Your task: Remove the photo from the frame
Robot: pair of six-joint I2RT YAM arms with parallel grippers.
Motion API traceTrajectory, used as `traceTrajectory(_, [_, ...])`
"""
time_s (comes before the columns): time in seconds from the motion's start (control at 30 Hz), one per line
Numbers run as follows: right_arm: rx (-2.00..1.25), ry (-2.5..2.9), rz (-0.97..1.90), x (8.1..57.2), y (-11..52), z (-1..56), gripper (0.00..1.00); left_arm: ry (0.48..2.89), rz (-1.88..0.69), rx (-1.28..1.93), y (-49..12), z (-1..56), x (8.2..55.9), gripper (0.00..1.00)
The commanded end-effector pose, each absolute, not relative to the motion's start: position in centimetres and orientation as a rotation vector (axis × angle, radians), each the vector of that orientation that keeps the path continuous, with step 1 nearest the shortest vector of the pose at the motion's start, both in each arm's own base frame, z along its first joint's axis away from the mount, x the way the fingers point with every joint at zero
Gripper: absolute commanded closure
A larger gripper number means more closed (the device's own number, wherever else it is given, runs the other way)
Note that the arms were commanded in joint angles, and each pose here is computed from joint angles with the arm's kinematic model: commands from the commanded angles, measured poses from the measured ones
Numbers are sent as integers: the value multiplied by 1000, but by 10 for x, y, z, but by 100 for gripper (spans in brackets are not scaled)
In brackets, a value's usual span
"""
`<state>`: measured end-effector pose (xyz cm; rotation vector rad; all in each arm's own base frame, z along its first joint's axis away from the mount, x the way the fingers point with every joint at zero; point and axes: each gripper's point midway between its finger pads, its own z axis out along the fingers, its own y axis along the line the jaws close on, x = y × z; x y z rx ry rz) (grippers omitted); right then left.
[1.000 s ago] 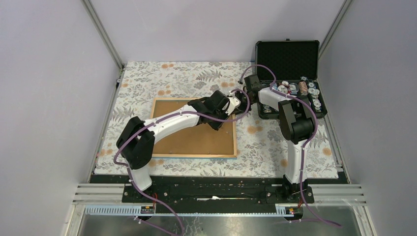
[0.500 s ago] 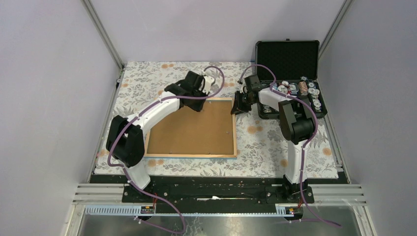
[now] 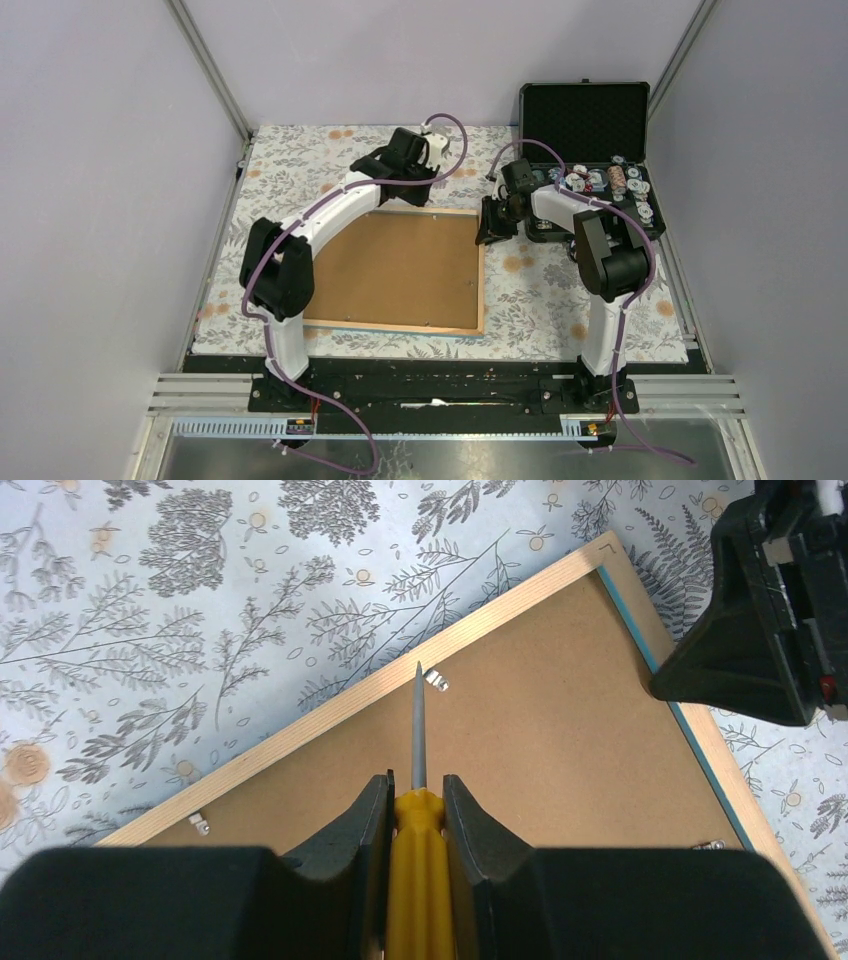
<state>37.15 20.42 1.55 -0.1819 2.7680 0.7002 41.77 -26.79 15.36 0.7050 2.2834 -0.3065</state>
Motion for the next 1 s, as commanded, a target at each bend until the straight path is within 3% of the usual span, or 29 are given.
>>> traceTrajectory(0.0, [-261, 2828, 672, 346, 195, 17, 100, 2220, -359, 696, -293, 166, 429, 100])
traceTrajectory(0.63, [-270, 2844, 642, 347, 192, 14, 100, 2317, -321, 693, -304, 125, 425, 100])
traceTrajectory(0.97, [-266, 2845, 621, 348, 189, 14, 100, 2369, -190, 670, -280, 113, 427, 100])
